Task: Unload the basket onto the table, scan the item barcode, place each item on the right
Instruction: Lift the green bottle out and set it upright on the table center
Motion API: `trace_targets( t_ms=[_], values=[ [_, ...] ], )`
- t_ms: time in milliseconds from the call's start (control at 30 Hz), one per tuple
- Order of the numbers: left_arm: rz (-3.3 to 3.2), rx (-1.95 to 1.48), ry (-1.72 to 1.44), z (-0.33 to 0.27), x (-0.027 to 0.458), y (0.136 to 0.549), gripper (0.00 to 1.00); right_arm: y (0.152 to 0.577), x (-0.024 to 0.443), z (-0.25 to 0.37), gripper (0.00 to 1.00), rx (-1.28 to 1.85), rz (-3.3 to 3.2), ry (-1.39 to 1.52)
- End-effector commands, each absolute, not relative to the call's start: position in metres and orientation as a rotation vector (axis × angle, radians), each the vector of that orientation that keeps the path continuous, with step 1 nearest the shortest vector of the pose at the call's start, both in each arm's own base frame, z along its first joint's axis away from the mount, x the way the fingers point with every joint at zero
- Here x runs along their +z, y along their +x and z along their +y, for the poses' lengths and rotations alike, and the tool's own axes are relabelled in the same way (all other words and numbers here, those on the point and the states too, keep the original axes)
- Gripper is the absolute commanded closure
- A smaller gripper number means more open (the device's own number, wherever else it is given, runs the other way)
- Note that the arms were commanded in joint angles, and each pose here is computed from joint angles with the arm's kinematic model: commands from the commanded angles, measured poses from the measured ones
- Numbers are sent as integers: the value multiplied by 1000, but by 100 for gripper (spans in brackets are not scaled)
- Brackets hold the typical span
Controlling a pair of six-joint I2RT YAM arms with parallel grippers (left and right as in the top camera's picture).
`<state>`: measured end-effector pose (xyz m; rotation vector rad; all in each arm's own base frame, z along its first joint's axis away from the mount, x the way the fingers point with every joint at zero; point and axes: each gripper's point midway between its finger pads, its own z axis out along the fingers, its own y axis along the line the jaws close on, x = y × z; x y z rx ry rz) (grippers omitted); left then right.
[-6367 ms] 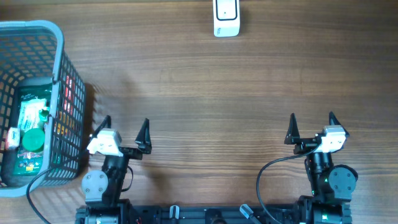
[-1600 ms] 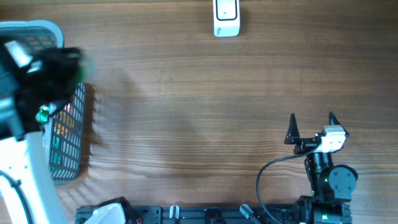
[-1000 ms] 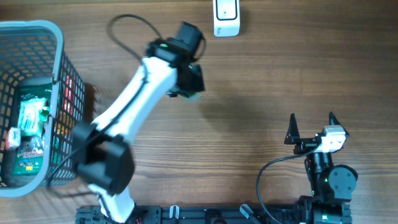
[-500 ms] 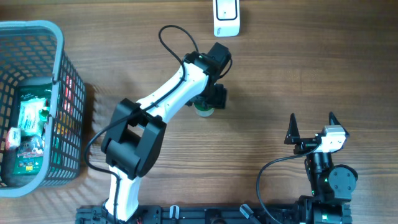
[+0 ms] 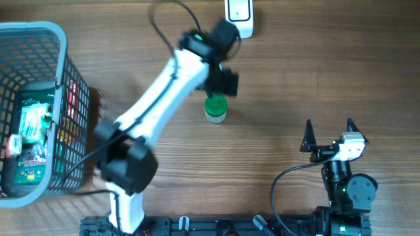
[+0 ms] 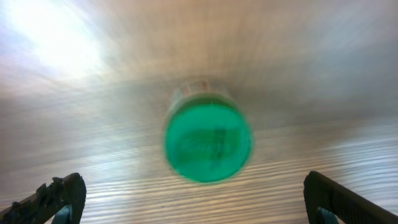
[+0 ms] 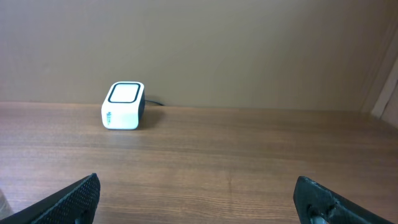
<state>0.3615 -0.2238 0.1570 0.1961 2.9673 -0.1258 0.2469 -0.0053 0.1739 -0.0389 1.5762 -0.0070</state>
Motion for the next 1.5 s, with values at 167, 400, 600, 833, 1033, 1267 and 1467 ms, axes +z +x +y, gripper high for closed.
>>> trace_targets(
  t_ms=[167,400,600,833,1033,1267,1467],
  values=[
    [2451,-211,-404,-95,352,393,0,247,175,-6,0,-4,1572,-26],
    [2256,-127,-1231,52,355,350,0,247,175,-6,0,-4,1572,-26],
    [2195,5,-1545,127,334,312,0,247,175,-6,0,-5,1572,-26],
    [2075,32,-1765,170,323,288,0,247,175,-6,0,-4,1572,-26],
    [1984,27,-2038,184,289,271,0,247,175,-6,0,-5,1572,-26],
    [2046,89,-2177,190,213,266,0,247,175,-6,0,-4,1572,-26],
    [2066,112,-2236,188,168,263,0,247,175,-6,0,-5,1572,-26]
  ],
)
